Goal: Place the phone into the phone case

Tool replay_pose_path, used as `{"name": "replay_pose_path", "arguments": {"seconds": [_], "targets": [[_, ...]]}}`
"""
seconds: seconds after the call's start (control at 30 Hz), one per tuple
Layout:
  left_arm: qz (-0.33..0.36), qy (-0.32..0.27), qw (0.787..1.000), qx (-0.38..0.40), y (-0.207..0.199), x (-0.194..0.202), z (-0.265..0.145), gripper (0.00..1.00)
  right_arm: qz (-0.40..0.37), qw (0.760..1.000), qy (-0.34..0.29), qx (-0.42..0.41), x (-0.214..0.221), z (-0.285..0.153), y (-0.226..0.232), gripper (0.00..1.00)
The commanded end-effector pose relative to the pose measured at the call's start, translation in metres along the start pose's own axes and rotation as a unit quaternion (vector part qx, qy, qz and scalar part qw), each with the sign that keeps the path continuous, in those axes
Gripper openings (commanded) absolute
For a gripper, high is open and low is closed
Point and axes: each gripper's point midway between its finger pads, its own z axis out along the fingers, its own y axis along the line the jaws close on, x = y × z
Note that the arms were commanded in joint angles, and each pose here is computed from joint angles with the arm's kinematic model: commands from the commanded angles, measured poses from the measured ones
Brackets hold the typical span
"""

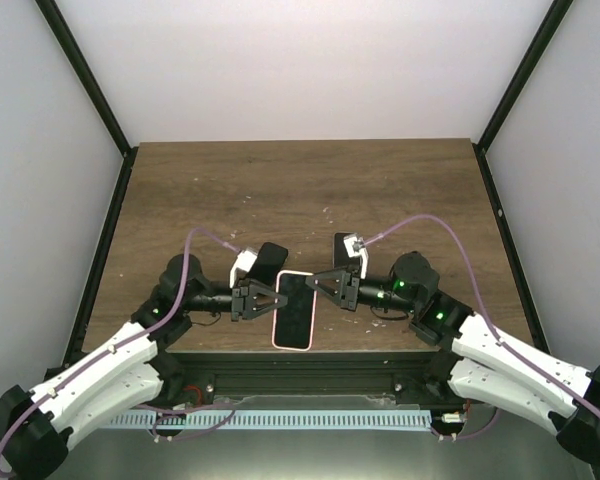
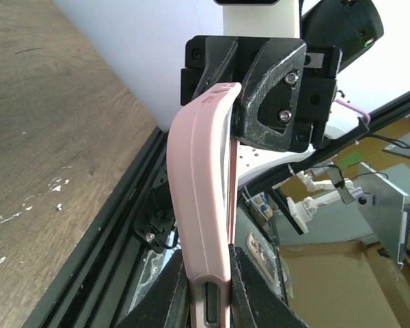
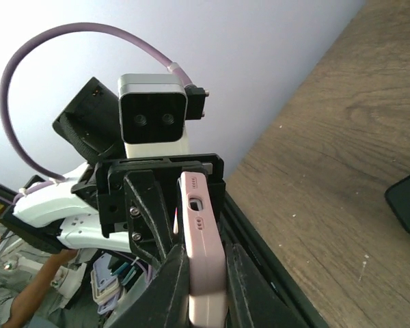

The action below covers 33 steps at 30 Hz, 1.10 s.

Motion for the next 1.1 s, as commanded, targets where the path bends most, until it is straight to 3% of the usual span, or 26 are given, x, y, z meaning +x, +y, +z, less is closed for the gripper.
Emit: {"name": "replay_pose_path", "arguments": {"seconds": [0.0,0.1,0.2,0.3,0.5,0.6,0.83,0.93,1.07], "targets": [[0.002,-0.008,0.998,-0.062,0.019,-0.011,0.002,0.00,-0.016,1.000,-0.006,0.010,-0.012,0.000,0.008,0.01],[0.003,-0.001,0.998,-0.058,0.016,-0.014,0.005,0.00,-0.007,1.000,-0.008,0.019,-0.013,0.000,0.005,0.02],[0.006,-0.008,0.999,-0.050,0.010,-0.019,0.005,0.00,-0.004,1.000,-0.002,0.014,-0.011,0.001,0.007,0.30],[0.005,-0.030,0.999,-0.033,-0.002,-0.029,0.003,0.00,0.004,1.000,0.014,-0.008,-0.001,0.002,0.008,0.44],[0.026,-0.078,0.997,-0.015,-0.021,-0.049,-0.003,0.00,0.040,0.997,0.052,-0.036,0.026,0.004,0.000,0.48],[0.031,-0.101,0.994,-0.012,-0.023,-0.056,-0.005,0.00,0.048,0.996,0.061,-0.048,0.035,0.004,-0.001,0.42],[0.017,-0.109,0.994,-0.025,-0.012,-0.061,-0.001,0.03,0.027,0.997,0.060,-0.051,0.034,0.000,0.003,0.03],[0.007,-0.105,0.993,-0.047,-0.006,-0.063,-0.001,0.25,0.023,0.997,0.063,-0.049,0.037,-0.002,0.001,0.01],[0.011,-0.110,0.991,-0.081,-0.004,-0.067,-0.006,0.32,0.018,0.995,0.078,-0.061,0.046,-0.006,0.003,0.01]]}}
